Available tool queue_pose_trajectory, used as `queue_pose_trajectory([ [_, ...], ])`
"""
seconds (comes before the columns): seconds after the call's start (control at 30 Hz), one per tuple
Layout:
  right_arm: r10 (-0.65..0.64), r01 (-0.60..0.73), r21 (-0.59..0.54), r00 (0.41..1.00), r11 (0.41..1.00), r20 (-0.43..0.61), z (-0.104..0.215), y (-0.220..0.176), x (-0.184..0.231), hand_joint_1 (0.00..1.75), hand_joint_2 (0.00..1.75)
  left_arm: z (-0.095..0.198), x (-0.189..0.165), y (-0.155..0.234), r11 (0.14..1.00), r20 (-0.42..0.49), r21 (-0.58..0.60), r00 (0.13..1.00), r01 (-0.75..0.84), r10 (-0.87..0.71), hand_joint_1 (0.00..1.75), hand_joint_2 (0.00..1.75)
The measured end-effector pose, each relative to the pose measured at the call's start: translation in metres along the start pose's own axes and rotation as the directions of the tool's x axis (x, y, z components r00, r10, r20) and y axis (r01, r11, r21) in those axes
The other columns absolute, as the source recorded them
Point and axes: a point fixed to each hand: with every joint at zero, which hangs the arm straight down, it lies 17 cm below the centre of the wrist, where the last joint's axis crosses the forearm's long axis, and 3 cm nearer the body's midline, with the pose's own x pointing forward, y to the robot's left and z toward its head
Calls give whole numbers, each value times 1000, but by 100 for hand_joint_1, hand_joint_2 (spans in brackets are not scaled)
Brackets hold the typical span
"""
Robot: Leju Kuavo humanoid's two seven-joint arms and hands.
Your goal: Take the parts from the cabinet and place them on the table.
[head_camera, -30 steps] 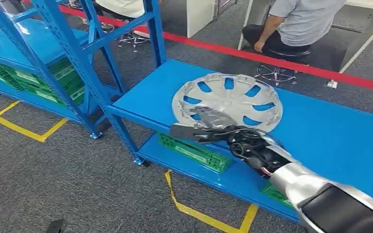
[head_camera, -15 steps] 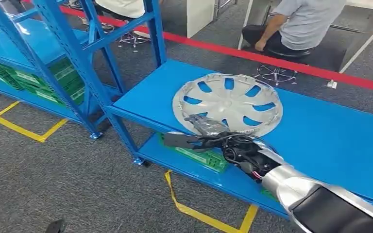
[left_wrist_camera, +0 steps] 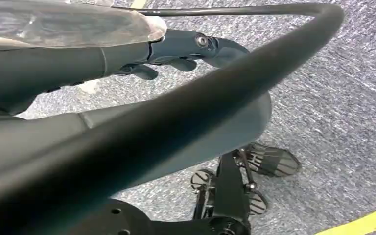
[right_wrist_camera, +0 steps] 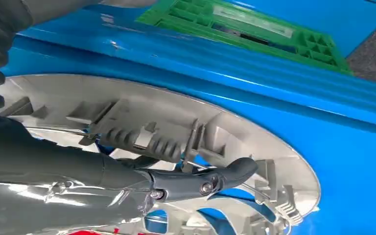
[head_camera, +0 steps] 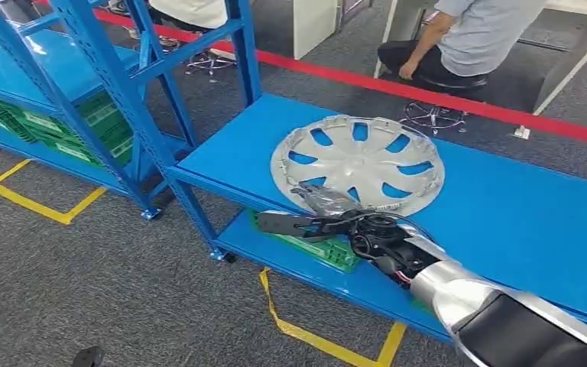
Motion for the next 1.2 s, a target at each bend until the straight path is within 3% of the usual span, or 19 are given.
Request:
queue_pose_trajectory([
  [0.33,2,-2,4,1000,1000,-3,0,2,-1,0,175,0,0,-1,1000,0,-6,1000,0,0,0,0],
  [0.57,-37,26,-91,992,996,-121,-1,-15,-22,0,175,0,-1,0,1000,-4,0,1000,-3,3,0,0],
  [0.67,-132,85,-209,966,974,-221,3,-38,-51,0,175,0,-2,0,1000,-7,0,1000,0,0,0,0],
  [0.83,-189,113,-256,937,960,-295,12,-51,-89,0,175,0,-5,0,1000,-13,0,1000,6,-6,0,0],
  [1.2,-244,144,-300,912,943,-328,20,-61,-116,0,175,1,-6,0,1000,-14,-1,1000,6,-6,0,0],
])
